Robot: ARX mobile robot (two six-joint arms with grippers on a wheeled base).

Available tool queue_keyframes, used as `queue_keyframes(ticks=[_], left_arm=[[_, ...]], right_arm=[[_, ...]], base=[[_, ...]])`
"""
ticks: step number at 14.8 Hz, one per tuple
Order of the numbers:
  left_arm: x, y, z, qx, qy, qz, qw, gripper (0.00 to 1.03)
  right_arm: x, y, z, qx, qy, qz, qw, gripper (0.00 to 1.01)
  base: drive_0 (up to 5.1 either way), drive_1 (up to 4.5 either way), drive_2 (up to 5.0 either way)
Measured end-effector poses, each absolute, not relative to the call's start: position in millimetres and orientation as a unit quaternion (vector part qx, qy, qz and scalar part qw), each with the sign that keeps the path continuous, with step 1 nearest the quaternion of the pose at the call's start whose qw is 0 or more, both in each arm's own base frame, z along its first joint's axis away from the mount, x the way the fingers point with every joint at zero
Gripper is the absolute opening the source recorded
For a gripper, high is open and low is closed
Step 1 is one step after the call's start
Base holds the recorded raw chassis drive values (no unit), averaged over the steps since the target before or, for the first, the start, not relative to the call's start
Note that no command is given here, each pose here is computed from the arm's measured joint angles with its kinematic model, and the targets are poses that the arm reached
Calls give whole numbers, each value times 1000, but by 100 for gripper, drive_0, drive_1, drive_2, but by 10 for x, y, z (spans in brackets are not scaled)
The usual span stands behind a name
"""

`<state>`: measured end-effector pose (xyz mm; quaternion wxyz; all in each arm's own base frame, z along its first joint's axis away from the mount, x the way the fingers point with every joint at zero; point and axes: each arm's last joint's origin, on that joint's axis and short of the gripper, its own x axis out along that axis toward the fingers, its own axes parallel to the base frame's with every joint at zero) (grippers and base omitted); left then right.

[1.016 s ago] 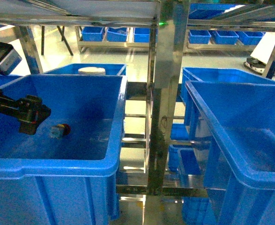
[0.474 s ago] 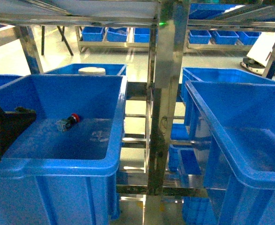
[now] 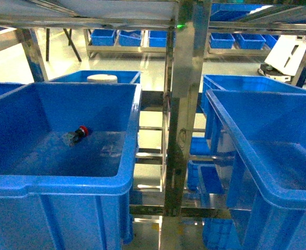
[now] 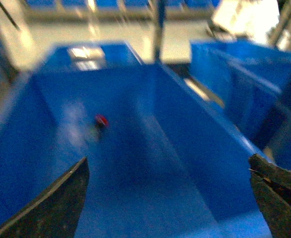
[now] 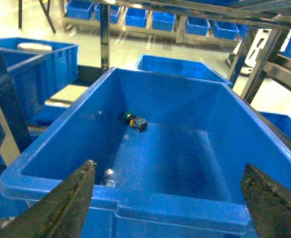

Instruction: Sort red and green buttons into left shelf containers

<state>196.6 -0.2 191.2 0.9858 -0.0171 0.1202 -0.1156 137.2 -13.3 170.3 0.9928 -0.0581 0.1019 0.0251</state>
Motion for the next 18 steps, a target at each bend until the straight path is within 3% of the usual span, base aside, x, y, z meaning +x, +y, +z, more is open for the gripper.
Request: queue_keyframes(ticks=[1, 2, 3, 7, 8, 9, 11, 14, 16, 17, 18], left_arm=[[1939, -27, 1887, -1, 51, -59, 997, 85], [1826, -5, 1808, 1, 24, -13, 1000, 73], [1760, 1, 1794, 2, 16, -2, 1000, 62], [1533, 2, 1729, 2, 12, 1, 1000, 9], [1488, 2, 1729, 1, 8, 1, 1000, 2], [1453, 2, 1698, 1, -12, 1, 1000, 2], [1394, 2, 1641, 0, 11, 1, 1000, 2], [1298, 2, 1700, 0, -6, 1, 1000, 2], [1249, 2, 1705, 0, -5, 1, 1000, 2], [1224, 1, 1710, 0, -6, 1, 1000, 2], [1200, 1, 1717, 0, -9, 0, 1000, 2]], right_arm=[[1336, -112, 1610, -36, 50, 6, 998, 81], [1312, -45, 1657, -24, 11, -5, 1000, 68], [1274, 6, 1700, -18, -8, 8, 1000, 57], [1183, 1, 1710, -9, -8, 1, 1000, 4], [1166, 1, 1709, -8, -8, 1, 1000, 2], [1151, 1, 1704, -8, -5, 1, 1000, 2], [1120, 1, 1708, -7, -8, 1, 1000, 2], [1085, 1, 1705, -7, -8, 1, 1000, 2], [1006, 1, 1635, -7, 21, 2, 1000, 2], [973, 1, 1688, -7, -11, 2, 1000, 2], [973, 0, 1662, -7, 2, 1, 1000, 2]], base=[[0, 0, 0], [0, 0, 0], [0, 0, 0], [0, 0, 0], [0, 0, 0], [0, 0, 0], [0, 0, 0], [0, 0, 0], [0, 0, 0], [0, 0, 0], [0, 0, 0]])
